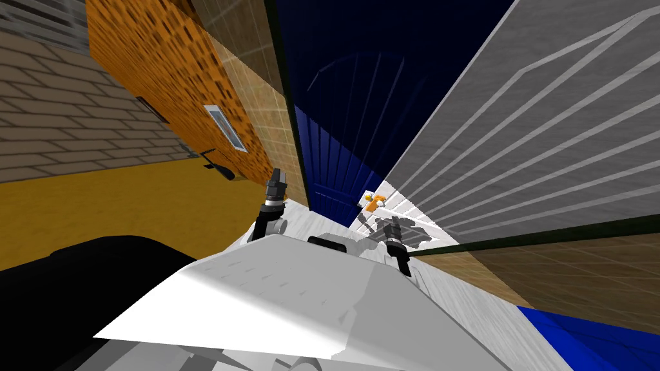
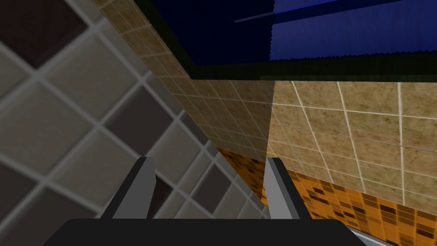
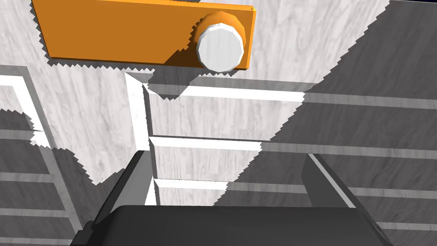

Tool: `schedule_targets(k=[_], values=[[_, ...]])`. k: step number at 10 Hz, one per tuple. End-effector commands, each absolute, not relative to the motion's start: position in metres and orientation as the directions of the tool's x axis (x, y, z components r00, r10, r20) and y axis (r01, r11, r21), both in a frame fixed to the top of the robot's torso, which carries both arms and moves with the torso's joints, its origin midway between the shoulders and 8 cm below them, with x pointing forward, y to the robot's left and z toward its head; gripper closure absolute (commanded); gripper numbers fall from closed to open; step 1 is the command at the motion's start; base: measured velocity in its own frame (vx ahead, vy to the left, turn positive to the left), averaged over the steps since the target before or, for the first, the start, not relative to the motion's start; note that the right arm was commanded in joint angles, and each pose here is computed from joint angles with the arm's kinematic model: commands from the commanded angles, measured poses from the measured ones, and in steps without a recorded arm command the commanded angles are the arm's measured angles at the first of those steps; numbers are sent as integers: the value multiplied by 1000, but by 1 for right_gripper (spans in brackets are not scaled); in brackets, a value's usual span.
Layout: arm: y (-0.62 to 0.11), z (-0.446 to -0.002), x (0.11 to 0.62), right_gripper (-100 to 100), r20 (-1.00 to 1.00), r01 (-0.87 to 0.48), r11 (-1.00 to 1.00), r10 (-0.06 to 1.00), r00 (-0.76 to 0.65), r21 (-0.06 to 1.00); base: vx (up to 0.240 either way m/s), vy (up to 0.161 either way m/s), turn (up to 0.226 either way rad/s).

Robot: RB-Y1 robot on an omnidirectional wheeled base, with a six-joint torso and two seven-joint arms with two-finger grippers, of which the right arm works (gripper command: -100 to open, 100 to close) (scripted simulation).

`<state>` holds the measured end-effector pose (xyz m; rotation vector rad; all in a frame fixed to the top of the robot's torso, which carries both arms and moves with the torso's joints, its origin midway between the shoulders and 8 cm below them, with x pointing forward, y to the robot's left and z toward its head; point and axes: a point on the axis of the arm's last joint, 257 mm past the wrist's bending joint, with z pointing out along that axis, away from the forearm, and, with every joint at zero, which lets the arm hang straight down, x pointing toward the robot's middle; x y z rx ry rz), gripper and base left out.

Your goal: Pull the door open

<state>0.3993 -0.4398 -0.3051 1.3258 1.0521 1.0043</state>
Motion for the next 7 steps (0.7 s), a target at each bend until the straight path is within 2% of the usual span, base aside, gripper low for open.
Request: schedule_targets(k=[1,2,4,7], values=[[-460,-311,391,-100,-33,53,19,961,274,998,-21,-70,-171],[-474,-315,384,-100,-44,70,25,954,297,997,-1,-109,-131],[-486,-318,380,-100,-55,82,30,946,321,996,130,-114,-60],[-468,-309,398,-100,-37,52,23,956,292,998,181,-29,83]])
